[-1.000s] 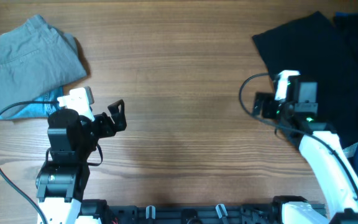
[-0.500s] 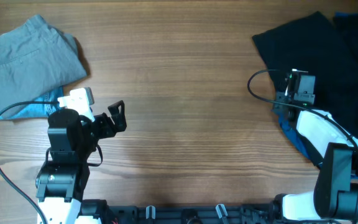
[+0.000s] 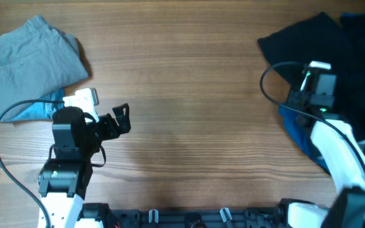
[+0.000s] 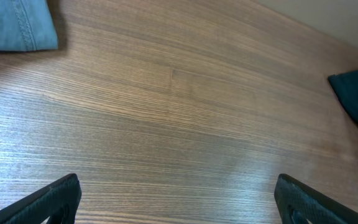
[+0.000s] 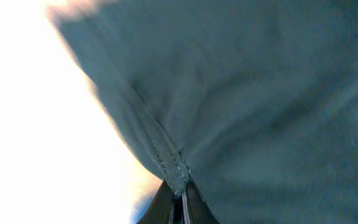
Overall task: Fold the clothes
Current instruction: 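Reach the right gripper to the black trousers on the right pile, then grasp the black trousers with the right gripper and drag them left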
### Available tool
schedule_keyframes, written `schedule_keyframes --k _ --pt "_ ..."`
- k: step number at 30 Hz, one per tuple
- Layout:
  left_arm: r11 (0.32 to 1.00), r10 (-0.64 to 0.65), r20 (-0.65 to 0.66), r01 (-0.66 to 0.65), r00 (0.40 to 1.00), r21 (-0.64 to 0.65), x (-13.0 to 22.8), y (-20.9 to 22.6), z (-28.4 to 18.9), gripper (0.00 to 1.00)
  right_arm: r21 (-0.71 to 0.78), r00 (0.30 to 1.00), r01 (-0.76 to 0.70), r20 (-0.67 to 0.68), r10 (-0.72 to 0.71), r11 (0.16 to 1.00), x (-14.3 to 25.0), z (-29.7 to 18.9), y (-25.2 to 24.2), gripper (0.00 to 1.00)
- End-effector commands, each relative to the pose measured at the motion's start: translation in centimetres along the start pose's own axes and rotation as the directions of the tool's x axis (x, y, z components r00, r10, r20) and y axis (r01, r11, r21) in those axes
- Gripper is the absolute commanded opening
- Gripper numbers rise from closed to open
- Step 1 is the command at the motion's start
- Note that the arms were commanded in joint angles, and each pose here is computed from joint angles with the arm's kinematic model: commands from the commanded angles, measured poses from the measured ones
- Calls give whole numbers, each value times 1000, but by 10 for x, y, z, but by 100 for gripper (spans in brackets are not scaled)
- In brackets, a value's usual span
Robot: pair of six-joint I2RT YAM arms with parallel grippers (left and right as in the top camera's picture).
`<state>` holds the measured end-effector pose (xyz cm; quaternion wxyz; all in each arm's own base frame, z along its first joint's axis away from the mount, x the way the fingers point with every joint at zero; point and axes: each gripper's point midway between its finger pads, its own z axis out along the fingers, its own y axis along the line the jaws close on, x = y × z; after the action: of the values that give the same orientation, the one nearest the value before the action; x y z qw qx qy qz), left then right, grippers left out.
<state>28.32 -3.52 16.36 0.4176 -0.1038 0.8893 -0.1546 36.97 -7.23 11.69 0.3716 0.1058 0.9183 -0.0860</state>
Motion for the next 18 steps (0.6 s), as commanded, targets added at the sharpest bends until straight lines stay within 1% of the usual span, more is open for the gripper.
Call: schedule_keyframes --k 1,2,3,4,6,8,9,11,12,13,14,15,16,17,18 --pt "1000 -8 13 7 1000 20 -7 -5 -3 100 -652 970 102 233 71 751 -77 -112 107 4" --pt "1000 -8 13 7 1000 20 -7 -5 -3 100 -749 963 147 257 79 646 -80 -139 125 4" --pt "1000 -8 13 7 1000 20 -7 -5 -3 100 -806 965 154 247 87 571 -78 -156 136 5" --pt "1000 -8 13 7 1000 20 -7 -5 -3 100 -848 977 116 190 93 517 -71 -162 146 5" --pt "1000 -8 13 7 1000 19 -7 -5 -3 100 -917 993 87 111 39 388 -50 -174 168 10" --pt "1000 -8 13 7 1000 19 -7 -5 -3 100 -956 1000 22 22 -5 294 -34 -182 189 10" --pt "1000 -8 14 7 1000 20 -7 -5 -3 100 -967 998 -21 -35 -51 252 -20 -185 206 10" --pt "1000 -8 14 7 1000 19 -7 -5 -3 100 -976 990 -66 -90 -111 207 -3 -190 229 10" --pt "1000 -8 14 7 1000 19 -7 -5 -3 100 -983 988 -58 -82 -133 171 1 -196 242 10" --pt "1000 -7 18 7 1000 21 -8 -5 -3 100 -995 994 34 24 -102 97 -15 -212 264 10" --pt "1000 -6 21 6 1000 22 -9 -5 -3 100 -990 995 96 93 -33 103 -34 -216 270 11" --pt "1000 -6 23 6 1000 22 -9 -6 -3 100 -974 982 167 178 59 151 -59 -217 271 11" --pt "1000 -6 23 5 1000 22 -9 -6 -3 100 -954 958 205 241 153 219 -84 -214 268 11" --pt "1000 -6 23 5 1000 23 -9 -6 -3 100 -919 902 213 315 295 332 -121 -210 256 11" --pt "1000 -6 23 5 1000 23 -9 -6 -3 100 -890 862 191 354 364 414 -139 -204 245 11"
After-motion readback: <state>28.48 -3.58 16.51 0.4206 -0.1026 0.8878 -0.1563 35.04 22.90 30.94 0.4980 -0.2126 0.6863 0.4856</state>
